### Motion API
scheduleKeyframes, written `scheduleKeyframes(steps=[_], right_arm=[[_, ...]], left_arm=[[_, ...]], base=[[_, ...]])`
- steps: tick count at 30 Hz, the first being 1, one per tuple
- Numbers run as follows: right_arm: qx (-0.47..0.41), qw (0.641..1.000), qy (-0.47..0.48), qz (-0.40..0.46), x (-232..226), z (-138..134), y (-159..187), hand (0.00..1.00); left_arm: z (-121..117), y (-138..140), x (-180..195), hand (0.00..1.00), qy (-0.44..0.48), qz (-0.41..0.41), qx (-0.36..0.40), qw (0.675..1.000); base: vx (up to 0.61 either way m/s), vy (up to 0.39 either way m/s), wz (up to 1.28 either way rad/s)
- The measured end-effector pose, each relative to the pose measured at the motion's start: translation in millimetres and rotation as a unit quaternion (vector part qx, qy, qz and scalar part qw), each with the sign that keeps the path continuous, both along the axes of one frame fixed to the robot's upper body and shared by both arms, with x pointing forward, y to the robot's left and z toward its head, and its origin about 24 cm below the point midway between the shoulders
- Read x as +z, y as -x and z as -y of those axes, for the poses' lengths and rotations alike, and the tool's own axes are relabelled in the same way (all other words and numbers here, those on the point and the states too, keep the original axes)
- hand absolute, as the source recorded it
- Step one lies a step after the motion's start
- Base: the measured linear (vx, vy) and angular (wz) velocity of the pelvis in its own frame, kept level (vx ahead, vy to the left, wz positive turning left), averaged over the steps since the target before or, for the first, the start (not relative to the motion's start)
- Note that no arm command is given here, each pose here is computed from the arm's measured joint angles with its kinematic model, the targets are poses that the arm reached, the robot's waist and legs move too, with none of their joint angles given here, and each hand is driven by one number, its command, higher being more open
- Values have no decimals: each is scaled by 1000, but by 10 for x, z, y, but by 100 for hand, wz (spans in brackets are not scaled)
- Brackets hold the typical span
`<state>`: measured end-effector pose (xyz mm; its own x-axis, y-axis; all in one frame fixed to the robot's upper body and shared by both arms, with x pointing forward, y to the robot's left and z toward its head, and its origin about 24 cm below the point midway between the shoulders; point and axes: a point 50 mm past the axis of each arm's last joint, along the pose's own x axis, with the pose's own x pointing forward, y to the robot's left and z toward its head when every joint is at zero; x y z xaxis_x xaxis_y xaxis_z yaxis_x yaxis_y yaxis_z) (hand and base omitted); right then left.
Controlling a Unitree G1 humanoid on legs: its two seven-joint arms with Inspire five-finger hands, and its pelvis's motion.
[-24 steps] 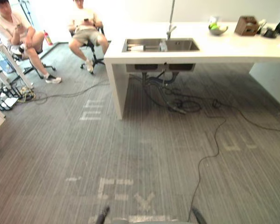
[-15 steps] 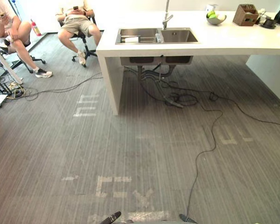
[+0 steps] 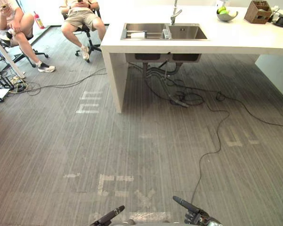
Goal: Walk over to the sink, pick up the cup, carry it to the dishwasher, place the cup inside the dishwasher, then close the dishwasher door
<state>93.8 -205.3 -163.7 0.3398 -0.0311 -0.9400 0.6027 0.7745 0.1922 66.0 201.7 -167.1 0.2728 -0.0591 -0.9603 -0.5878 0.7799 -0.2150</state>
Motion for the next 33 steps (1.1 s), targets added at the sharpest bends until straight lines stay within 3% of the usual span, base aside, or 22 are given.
scheduleKeyframes(steps=[14, 25, 33], right_arm=[[-30, 999, 4, 18, -5, 6, 37, 100], [-24, 999, -26, 4, -11, -10, 50, 100], [16, 997, -6, 81, 109, -44, -396, 100]], left_arm=[[25, -80, 15, 100, -3, 38, -28, 999], [17, -89, 10, 100, 5, 11, -61, 998], [-69, -358, 81, 100, -16, 39, -76, 996]], base=[[-37, 4, 11], [-42, -3, -9], [-13, 18, -9]])
